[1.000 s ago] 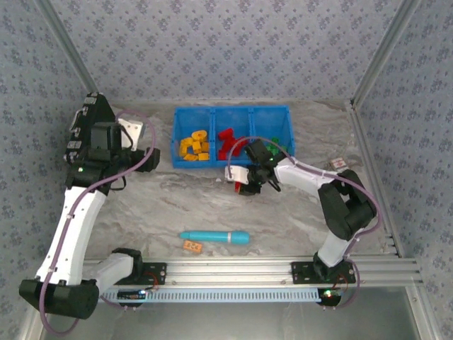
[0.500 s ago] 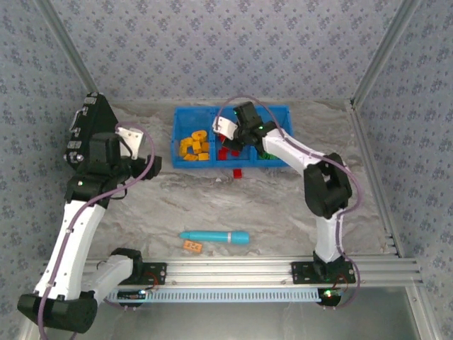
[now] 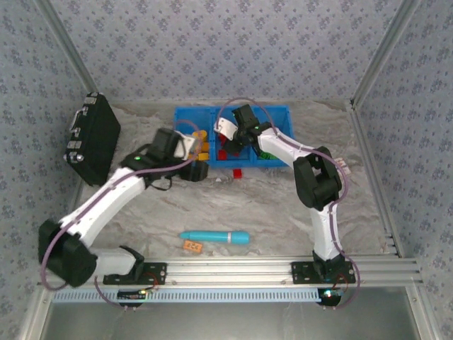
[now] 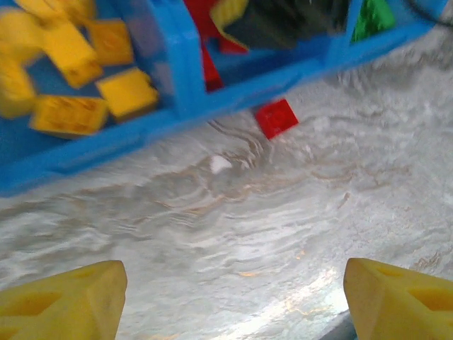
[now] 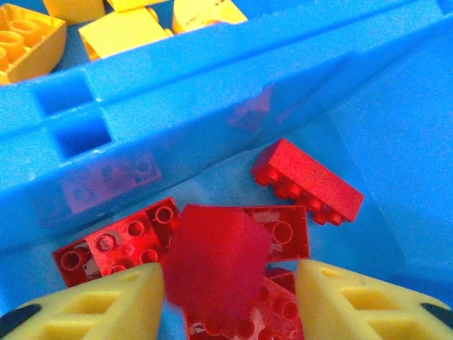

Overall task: Sort the legos into containers by color
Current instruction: Place the lego in the container, then pick up the lego from the center of the table.

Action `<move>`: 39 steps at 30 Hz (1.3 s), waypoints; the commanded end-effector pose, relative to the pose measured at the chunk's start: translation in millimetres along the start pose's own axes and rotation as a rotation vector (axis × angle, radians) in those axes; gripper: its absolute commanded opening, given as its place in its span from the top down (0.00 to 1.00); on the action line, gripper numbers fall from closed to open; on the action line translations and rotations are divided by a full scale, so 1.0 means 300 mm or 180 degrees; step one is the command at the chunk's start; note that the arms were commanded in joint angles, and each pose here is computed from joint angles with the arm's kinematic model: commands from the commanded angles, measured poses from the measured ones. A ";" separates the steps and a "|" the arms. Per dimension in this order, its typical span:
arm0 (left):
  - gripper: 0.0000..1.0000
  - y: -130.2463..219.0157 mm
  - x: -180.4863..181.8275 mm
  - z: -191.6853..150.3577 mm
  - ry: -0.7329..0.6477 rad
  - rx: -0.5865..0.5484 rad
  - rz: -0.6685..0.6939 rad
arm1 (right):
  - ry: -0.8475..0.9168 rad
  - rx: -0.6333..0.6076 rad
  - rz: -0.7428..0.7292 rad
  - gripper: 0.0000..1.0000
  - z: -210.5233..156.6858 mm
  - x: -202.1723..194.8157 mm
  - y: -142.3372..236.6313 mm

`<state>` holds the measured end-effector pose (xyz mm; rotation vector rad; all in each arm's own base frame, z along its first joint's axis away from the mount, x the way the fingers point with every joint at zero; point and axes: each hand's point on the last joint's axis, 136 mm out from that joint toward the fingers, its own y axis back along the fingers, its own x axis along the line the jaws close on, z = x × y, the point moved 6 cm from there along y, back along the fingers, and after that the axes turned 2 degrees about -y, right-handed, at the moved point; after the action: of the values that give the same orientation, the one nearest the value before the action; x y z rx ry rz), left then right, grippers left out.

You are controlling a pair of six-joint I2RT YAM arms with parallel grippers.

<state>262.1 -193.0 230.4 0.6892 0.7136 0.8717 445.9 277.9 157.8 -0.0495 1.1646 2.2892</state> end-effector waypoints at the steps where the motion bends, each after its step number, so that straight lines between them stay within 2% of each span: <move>1: 0.20 -0.081 -0.066 0.033 0.0156 -0.0069 -0.0013 | -0.0015 -0.0308 -0.0040 0.43 0.076 -0.045 0.114; 5: 0.20 -0.204 -0.141 0.015 0.0132 0.0082 0.0032 | -0.0061 -0.0380 -0.0122 0.39 0.060 -0.072 0.168; 10: 0.21 -0.343 -0.214 0.023 0.0197 0.0189 0.0171 | -0.0376 -0.0567 -0.0436 0.38 0.026 -0.158 0.304; 16: 0.22 -0.460 -0.228 0.037 0.0316 0.0255 0.0327 | -0.0803 -0.0767 -0.0808 0.37 -0.063 -0.228 0.517; 18: 0.23 -0.493 -0.227 0.038 0.0337 0.0299 0.0379 | -0.0985 -0.0816 -0.0871 0.33 -0.105 -0.238 0.576; 24: 0.23 -0.563 -0.222 0.053 0.0317 0.0398 0.0585 | -0.1462 -0.0821 -0.1010 0.31 -0.234 -0.235 0.713; 29: 0.24 -0.613 -0.222 0.068 0.0268 0.0489 0.0730 | -0.1702 -0.0855 -0.1230 0.27 -0.339 -0.174 0.772; 39: 0.32 -0.675 -0.211 0.039 0.0201 0.0657 0.1013 | -0.1760 -0.0844 -0.1317 0.27 -0.395 -0.158 0.787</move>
<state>331.4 -347.4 99.7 0.9340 0.7786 1.0859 342.7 60.3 265.8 0.2205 0.5456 1.9072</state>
